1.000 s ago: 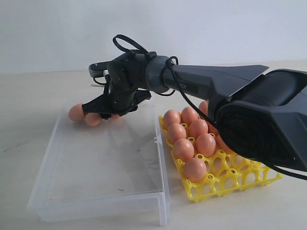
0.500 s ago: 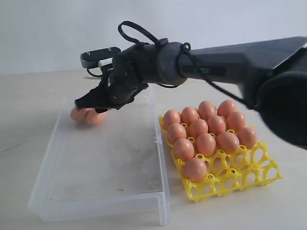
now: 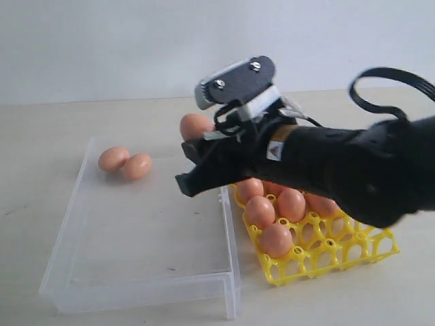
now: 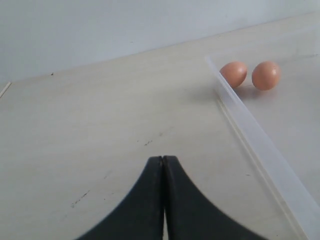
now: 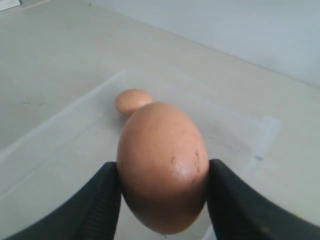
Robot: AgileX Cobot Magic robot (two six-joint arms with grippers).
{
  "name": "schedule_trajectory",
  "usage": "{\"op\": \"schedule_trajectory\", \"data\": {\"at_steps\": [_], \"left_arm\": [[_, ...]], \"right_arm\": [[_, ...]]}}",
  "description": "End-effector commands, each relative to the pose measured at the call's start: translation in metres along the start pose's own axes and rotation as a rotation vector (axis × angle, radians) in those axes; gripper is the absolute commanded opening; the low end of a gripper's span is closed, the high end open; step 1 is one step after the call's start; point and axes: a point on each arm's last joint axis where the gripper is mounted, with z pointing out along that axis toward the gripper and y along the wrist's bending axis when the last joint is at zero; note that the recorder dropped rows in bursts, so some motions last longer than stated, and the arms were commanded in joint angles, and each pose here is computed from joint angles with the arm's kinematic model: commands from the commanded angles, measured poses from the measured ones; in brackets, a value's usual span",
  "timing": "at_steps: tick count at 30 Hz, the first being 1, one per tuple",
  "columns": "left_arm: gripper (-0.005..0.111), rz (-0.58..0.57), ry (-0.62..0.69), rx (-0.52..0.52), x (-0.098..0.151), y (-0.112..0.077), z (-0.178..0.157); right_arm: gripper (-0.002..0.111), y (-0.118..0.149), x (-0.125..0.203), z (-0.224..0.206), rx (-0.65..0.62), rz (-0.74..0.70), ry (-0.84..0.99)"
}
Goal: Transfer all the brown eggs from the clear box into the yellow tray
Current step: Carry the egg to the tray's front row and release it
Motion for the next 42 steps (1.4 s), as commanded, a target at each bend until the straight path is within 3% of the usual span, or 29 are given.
{"op": "schedule_trajectory", "data": {"at_steps": [1,12,32,35,40,42], "left_arm": [[0.0,-0.012,-0.019,-0.002,-0.002,0.0,-0.001],[0.0,-0.012,-0.019,-0.002,-0.002,0.0,-0.001],[0.0,-0.012,-0.019,-0.002,-0.002,0.0,-0.001],[0.0,-0.012,-0.019,-0.002,-0.002,0.0,-0.001],[0.0,-0.012,-0.019,-0.002,-0.002,0.0,-0.001],[0.0,-0.012,-0.019,-0.002,-0.002,0.0,-0.001]], "right_arm": [[0.0,-0.012,0.026,-0.04,0.106,0.051,-0.071],[0.0,-0.027,0.102,-0.085,0.247,0.209,-0.001],[0.001,-0.025,0.139,-0.057,0.246,0.287,0.117],[0.013,-0.025,0.139,-0.057,0.246,0.287,0.117],[0.049,-0.025,0.14,-0.057,0.251,0.294,0.129],[0.057,-0.025,0.139,-0.058,0.249,0.296,0.128]]}}
